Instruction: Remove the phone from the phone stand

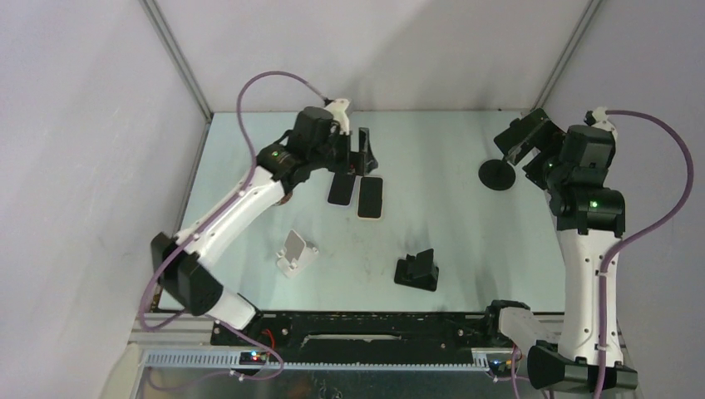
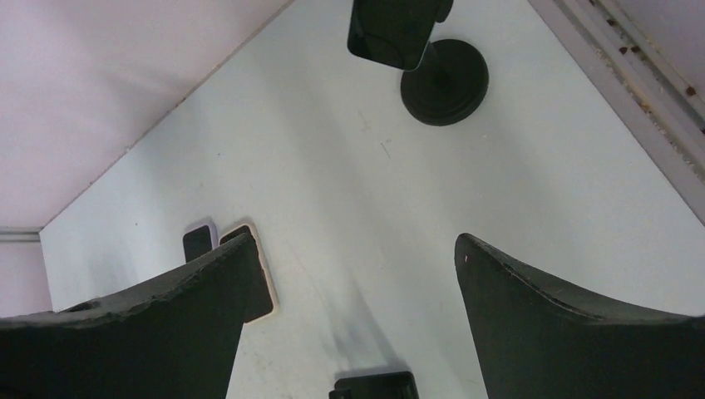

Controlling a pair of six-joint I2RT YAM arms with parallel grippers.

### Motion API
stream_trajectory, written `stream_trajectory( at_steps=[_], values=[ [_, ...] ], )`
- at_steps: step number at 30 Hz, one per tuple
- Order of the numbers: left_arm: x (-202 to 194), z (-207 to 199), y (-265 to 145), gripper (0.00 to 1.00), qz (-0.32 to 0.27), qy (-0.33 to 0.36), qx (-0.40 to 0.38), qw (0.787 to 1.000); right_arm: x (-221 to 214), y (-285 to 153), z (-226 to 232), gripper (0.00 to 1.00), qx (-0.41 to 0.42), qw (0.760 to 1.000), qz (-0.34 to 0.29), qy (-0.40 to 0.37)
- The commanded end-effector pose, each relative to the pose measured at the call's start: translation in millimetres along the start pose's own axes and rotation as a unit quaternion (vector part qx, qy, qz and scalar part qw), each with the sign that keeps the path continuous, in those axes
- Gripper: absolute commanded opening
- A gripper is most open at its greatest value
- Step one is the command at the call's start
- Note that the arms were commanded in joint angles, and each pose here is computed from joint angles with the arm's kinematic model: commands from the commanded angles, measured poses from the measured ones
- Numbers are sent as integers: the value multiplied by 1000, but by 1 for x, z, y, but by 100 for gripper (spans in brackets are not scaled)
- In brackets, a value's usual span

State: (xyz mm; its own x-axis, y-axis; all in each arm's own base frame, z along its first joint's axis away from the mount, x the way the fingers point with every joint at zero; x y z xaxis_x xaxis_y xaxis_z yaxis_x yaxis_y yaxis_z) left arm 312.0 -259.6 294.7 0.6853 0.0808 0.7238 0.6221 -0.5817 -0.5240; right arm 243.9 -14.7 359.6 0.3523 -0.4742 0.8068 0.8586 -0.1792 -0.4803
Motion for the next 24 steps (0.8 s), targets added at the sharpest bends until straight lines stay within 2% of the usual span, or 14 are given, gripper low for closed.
stream_trajectory(
  at_steps=[1,7,12,17,24],
  values=[
    [19,12,-54,93,-63,-1,6,998,7,2,12,91,29,1000,-1,-3],
    [15,68,-102,93,-103,-66,83,989,-12,7,66,93,107,989,42,-87],
    [-6,122,-138,94,-126,-124,176,968,-35,17,110,93,173,977,76,-93],
    [-32,144,-166,94,-145,-139,226,953,-59,18,164,93,272,952,109,-90],
    [-65,160,-193,94,-171,-132,292,932,-102,33,221,93,339,921,167,-96]
  ],
)
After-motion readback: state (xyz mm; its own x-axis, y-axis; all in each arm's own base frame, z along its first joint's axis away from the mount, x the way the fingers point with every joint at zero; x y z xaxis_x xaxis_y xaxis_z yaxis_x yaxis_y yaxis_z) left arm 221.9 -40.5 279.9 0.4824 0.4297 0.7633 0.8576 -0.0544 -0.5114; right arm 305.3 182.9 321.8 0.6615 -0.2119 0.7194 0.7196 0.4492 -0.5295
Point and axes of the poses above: each gripper's point midway between its finger pads, its own y axis out along the fingers, its own z axis along the line the jaws close on, x = y × z, the point moved 5 cm from there along -y, back along the fingers, and after that the axes turned 7 degrees about -y, right-handed, at the moved point
